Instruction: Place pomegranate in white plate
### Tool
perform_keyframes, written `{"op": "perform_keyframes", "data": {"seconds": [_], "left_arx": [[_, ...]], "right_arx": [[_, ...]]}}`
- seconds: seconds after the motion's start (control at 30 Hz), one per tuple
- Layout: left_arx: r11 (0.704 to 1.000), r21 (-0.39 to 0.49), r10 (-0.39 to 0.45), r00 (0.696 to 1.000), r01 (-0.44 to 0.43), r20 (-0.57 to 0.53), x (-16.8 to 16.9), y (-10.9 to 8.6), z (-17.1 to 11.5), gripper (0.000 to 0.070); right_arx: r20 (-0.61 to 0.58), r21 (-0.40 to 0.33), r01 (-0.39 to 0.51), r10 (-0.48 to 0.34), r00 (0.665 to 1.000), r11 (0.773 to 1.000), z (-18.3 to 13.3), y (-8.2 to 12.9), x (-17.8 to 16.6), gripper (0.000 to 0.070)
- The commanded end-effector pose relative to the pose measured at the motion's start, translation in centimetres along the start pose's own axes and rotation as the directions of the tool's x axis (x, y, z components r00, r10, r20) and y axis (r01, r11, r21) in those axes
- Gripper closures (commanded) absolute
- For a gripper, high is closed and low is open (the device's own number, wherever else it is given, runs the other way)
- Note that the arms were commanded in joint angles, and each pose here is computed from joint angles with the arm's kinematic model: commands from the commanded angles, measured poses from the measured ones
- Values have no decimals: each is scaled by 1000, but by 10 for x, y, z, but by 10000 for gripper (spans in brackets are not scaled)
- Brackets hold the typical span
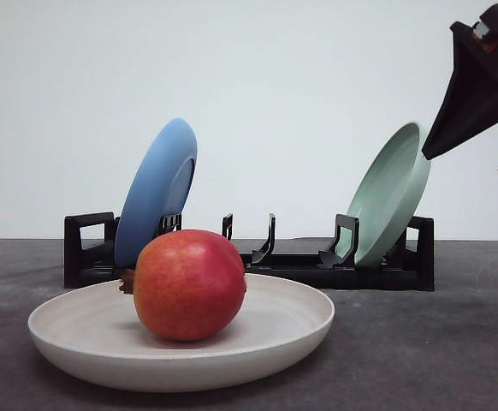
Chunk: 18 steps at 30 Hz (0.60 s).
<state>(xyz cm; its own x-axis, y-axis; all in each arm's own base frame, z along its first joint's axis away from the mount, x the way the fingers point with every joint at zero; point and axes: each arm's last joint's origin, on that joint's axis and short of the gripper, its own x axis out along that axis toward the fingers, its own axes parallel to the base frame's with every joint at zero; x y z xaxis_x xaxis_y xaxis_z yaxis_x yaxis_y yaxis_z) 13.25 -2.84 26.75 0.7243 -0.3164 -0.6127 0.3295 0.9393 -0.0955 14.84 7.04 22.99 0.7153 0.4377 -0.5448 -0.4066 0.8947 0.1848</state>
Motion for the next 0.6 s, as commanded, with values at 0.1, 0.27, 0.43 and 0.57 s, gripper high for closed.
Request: {"op": "perform_keyframes", "data": {"seconds": [0.1, 0.27, 0.43, 0.57], "left_arx": [[1000, -13, -6, 1000, 6, 10, -1, 0, 3, 336], [1000, -17, -5, 1000, 5, 13, -1, 0, 4, 677], [1000, -16, -4, 1000, 4, 15, -1, 0, 4, 677], [1000, -15, -4, 1000, 4, 15, -2, 0, 4, 677]], "right_arx": [[-5, -11, 0, 0, 1000, 1000, -1, 0, 2, 272], [-6, -11, -1, 1, 1000, 1000, -1, 0, 2, 671], [0, -11, -2, 2, 1000, 1000, 0, 0, 2, 671], [2, -11, -2, 2, 1000, 1000, 0, 0, 2, 671]]}}
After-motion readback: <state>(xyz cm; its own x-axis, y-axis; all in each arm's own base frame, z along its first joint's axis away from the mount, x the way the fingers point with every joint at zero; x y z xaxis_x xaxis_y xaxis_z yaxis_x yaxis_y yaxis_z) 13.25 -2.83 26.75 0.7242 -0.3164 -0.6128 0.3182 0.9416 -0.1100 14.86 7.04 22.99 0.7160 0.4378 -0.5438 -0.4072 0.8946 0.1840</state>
